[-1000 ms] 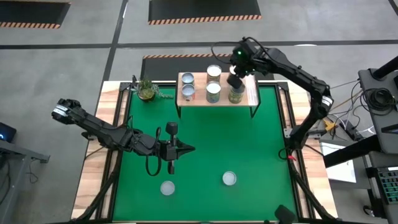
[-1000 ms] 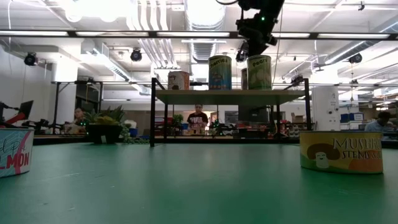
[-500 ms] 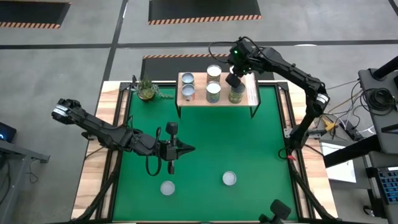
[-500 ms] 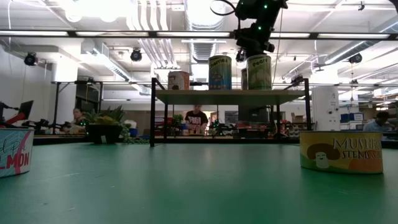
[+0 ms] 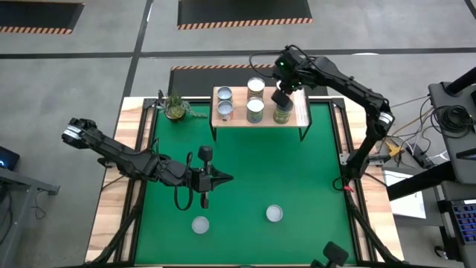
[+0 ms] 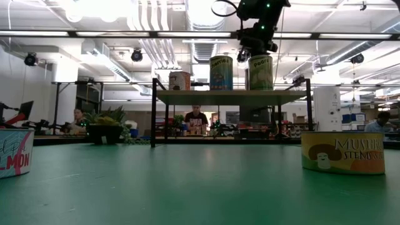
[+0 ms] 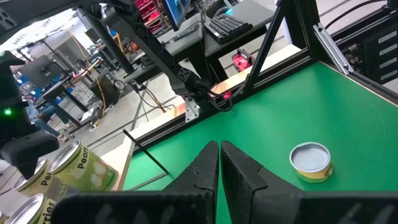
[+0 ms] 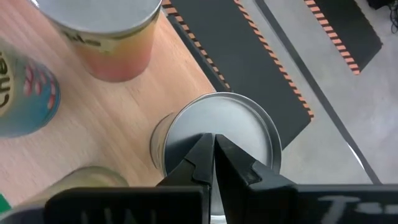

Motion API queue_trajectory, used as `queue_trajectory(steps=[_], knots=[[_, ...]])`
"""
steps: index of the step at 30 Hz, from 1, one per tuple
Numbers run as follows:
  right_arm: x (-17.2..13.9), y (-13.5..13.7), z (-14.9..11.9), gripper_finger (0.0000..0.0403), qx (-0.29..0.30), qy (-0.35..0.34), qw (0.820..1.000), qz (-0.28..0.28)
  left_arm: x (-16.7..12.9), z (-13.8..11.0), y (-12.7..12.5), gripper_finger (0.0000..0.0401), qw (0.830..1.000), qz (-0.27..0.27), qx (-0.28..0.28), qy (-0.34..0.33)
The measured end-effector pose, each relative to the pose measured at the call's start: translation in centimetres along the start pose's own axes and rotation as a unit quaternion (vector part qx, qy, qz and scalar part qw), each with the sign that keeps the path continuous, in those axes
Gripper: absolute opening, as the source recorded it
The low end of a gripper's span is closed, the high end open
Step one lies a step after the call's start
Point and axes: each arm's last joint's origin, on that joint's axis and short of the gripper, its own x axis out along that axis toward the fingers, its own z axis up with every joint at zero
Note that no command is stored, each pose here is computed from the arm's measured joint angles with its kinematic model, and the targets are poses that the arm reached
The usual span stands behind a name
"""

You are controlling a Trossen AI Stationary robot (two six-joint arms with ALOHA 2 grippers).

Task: Pick and place cans onto a shelf
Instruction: Adjust the canned peas on the shelf

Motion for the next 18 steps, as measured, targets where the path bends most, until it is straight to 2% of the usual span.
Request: queue_trajectory(steps=[6,10,18], knots=[[-0.20,0.03,-0.26,0.0009,0.003,0.008,1.000,0.006,0.00,0.00,0.01,0.0000,1.000,0.000,0.000,0.000],[-0.28,0.21,-0.27,0.0009,0.007,0.004,0.999,0.039,0.00,0.00,0.01,0.0000,1.000,0.000,0.000,0.000],[-0.34,0.47,-0.24,0.0009,0.009,0.003,0.999,0.044,0.00,0.00,0.01,0.0000,1.000,0.000,0.000,0.000]])
